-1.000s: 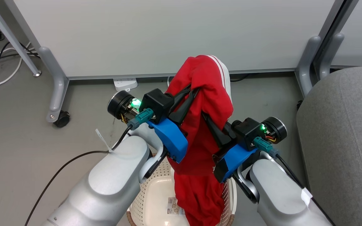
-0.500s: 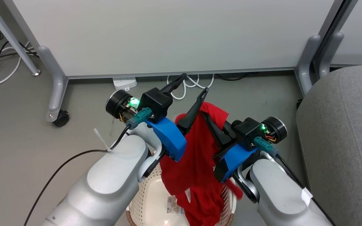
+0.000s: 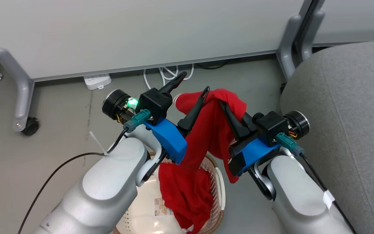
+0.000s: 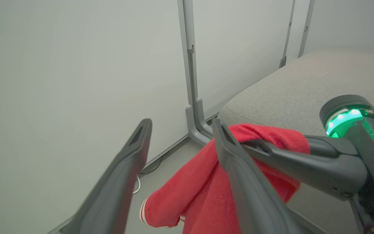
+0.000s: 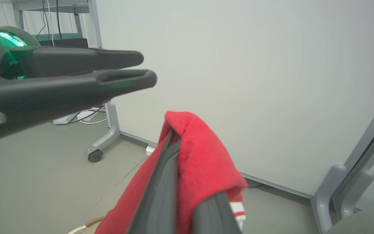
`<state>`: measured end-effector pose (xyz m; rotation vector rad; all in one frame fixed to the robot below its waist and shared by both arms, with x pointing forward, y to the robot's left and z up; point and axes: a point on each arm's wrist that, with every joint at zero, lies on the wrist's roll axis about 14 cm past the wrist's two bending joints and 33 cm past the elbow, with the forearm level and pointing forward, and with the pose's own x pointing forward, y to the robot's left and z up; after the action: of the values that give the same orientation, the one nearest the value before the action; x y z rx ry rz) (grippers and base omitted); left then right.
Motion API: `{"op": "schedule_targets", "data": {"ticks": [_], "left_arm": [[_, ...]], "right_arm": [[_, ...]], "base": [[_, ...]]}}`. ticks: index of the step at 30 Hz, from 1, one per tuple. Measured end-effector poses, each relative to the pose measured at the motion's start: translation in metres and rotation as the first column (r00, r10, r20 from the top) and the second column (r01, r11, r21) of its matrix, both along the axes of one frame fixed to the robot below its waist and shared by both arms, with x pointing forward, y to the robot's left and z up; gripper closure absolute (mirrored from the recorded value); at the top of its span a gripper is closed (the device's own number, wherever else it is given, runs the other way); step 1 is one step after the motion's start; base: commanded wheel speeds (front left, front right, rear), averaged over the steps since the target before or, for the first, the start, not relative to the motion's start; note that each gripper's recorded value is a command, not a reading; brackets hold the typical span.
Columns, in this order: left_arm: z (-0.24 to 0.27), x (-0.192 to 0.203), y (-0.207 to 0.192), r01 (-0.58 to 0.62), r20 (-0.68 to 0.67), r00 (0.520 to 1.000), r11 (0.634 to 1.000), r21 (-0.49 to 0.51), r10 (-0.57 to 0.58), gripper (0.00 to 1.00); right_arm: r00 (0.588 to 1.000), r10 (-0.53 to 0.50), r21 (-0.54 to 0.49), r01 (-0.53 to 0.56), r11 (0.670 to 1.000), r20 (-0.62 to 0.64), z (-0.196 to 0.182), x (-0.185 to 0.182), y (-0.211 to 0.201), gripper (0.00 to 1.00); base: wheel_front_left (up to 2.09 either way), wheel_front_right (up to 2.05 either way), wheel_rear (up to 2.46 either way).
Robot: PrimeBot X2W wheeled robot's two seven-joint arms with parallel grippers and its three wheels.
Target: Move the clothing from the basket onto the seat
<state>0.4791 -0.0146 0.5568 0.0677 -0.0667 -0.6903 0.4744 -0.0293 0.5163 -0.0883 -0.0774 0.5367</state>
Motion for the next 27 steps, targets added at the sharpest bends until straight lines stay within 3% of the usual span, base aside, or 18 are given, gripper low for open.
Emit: {"op": "schedule_targets", "data": {"ticks": [8,13,27], "left_arm": [[-0.009,-0.006,-0.058,0.162,-0.005,0.987,0.987,-0.019,-0.162,0.00],[-0.015,-0.015,-0.095,0.270,-0.006,0.963,0.962,-0.045,-0.271,0.00],[-0.046,-0.059,-0.167,0.504,-0.052,0.860,0.861,-0.075,-0.508,0.00]], "right_arm": [[0.982,-0.188,-0.004,0.188,0.982,0.031,0.007,0.006,-0.071,1.00],[0.943,-0.331,0.000,0.331,0.944,0.046,0.011,0.004,-0.126,1.00],[0.740,-0.671,-0.021,0.672,0.740,0.041,0.001,-0.052,-0.261,1.00]], "base": [[0.00,0.00,0.00],[0.00,0.00,0.00],[0.00,0.00,0.00]]}}
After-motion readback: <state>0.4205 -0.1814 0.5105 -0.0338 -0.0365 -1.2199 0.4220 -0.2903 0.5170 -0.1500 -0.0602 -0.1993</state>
